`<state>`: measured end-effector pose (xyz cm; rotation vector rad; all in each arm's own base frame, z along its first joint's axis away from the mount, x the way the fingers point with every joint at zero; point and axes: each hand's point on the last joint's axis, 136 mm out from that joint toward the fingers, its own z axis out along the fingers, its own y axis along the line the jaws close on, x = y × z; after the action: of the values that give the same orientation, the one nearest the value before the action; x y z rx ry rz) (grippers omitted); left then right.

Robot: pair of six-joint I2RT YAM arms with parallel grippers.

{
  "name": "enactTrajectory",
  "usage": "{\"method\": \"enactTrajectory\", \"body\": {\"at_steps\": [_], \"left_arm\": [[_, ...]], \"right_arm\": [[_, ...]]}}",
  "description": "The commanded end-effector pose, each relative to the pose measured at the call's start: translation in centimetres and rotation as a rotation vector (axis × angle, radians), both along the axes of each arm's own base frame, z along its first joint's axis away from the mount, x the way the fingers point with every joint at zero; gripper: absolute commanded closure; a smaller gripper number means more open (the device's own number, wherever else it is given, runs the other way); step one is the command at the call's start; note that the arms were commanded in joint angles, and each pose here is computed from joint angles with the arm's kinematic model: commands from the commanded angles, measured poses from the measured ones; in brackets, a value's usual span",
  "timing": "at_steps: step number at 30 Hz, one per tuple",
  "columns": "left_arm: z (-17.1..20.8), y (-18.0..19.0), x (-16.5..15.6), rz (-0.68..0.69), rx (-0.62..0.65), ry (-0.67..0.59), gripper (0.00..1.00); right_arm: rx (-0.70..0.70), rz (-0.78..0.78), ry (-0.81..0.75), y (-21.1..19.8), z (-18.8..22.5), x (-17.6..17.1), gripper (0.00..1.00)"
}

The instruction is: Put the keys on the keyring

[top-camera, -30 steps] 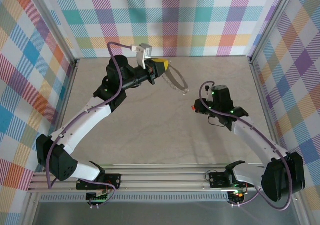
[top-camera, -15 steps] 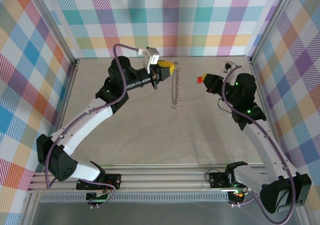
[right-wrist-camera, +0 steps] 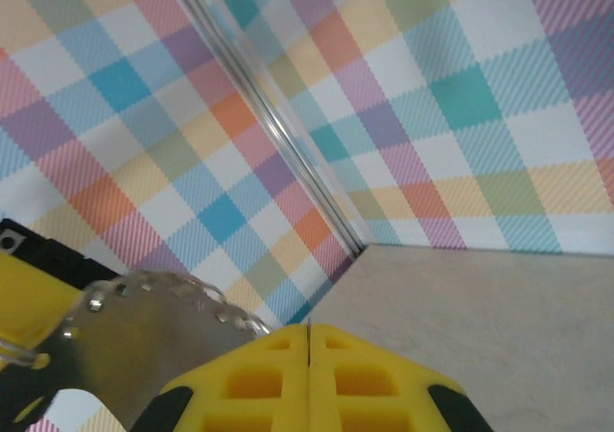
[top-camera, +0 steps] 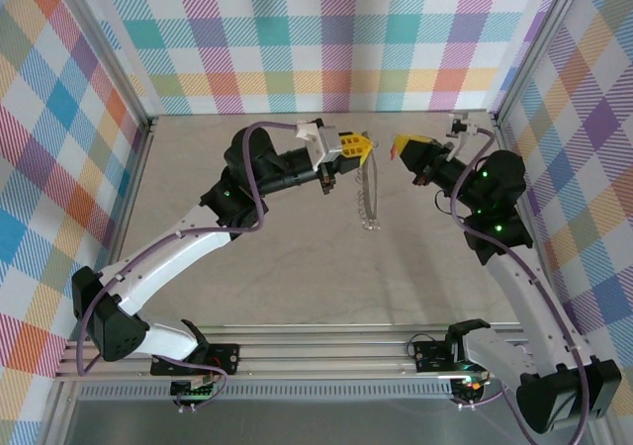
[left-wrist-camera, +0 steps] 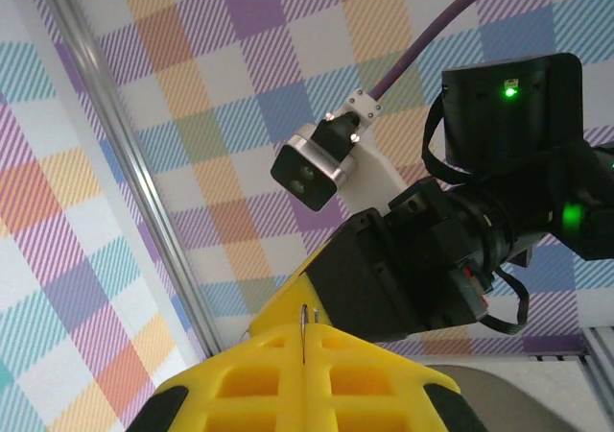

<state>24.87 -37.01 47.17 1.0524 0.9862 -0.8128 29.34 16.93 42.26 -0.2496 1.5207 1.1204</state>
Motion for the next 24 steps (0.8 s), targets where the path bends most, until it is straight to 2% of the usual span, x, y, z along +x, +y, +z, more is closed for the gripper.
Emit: {"method": "enactTrajectory", "body": {"at_steps": [1, 12, 24], "left_arm": [[5.1, 1.5, -2.2, 0.021, -0.097, -0.184, 1.00], [4.4, 1.6, -0.8, 0.092, -0.087, -0.151, 1.00], [4.1, 1.6, -0.2, 0.111, -0.080, -0.110, 1.00]], "right_arm": [[0.017, 0.024, -0.098, -0.2, 1.9, -1.9, 1.00], [0.038, 0.143, -0.179, 0.6, 4.1, -5.2, 1.00], [0.105, 0.242, -0.199, 1.4, 5.9, -5.5, 1.00]]}}
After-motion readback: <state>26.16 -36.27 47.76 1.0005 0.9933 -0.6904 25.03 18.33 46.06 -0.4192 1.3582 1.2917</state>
